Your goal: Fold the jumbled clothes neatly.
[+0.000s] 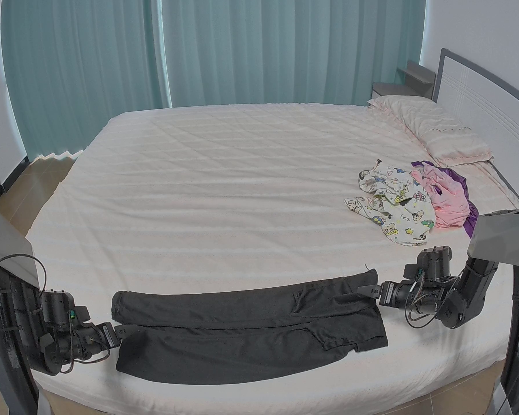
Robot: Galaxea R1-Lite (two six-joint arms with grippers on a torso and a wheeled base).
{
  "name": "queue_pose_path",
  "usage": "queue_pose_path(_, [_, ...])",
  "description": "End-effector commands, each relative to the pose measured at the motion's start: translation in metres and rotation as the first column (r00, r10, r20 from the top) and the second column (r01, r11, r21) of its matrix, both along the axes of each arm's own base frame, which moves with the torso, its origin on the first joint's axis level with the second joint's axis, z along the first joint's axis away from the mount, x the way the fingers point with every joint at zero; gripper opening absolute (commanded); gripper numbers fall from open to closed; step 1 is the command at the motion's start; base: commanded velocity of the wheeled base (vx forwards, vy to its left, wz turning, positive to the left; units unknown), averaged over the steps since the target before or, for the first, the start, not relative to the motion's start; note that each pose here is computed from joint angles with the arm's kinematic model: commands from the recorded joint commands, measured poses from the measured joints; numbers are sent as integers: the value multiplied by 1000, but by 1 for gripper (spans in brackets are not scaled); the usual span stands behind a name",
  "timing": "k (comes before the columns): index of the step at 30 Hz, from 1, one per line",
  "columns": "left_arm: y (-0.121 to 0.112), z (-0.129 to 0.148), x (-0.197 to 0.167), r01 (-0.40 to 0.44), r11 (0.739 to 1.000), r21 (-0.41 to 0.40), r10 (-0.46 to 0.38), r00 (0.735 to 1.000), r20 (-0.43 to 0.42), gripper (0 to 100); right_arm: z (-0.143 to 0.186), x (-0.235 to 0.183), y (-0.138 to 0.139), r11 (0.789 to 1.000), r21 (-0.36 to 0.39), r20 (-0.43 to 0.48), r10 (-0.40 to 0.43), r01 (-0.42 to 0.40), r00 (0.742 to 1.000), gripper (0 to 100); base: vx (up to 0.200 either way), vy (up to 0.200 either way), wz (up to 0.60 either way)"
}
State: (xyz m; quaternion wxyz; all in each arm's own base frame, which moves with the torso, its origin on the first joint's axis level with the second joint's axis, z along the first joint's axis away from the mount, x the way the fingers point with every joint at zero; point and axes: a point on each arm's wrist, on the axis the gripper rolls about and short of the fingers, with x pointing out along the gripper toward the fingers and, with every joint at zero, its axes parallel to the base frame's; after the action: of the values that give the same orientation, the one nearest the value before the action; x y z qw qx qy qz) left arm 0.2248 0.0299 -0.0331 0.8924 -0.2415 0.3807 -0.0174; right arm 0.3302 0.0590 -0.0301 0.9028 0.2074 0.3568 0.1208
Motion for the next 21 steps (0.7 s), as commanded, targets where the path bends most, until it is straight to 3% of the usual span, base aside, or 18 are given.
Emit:
queue_pose_path(1, [-12,-16,-17,50,999,-6,-50,994,-97,100,-1,0,1,1000,0,-1,3,-3,1000,100,0,0,0])
queue_pose_path(8, [-20,-25,-18,37,996,82,-26,991,-130,100,1,0,1,1000,2,3,2,-2,1000,100,0,0,0])
queue_pose_path(14, [-25,-26,-18,45,995,93,-32,990,-139,100,1,0,1,1000,2,1,3,-3,1000,100,0,0,0])
queue_pose_path(15, [-25,-26,-18,44,995,92,-31,990,-139,0,1,0,1,1000,3,1,2,-2,1000,100,0,0,0])
queue_pose_path(21, [-23,-25,-18,30,995,95,-17,990,-138,0,0,0,1,1000,2,-1,1,-1,1000,100,0,0,0])
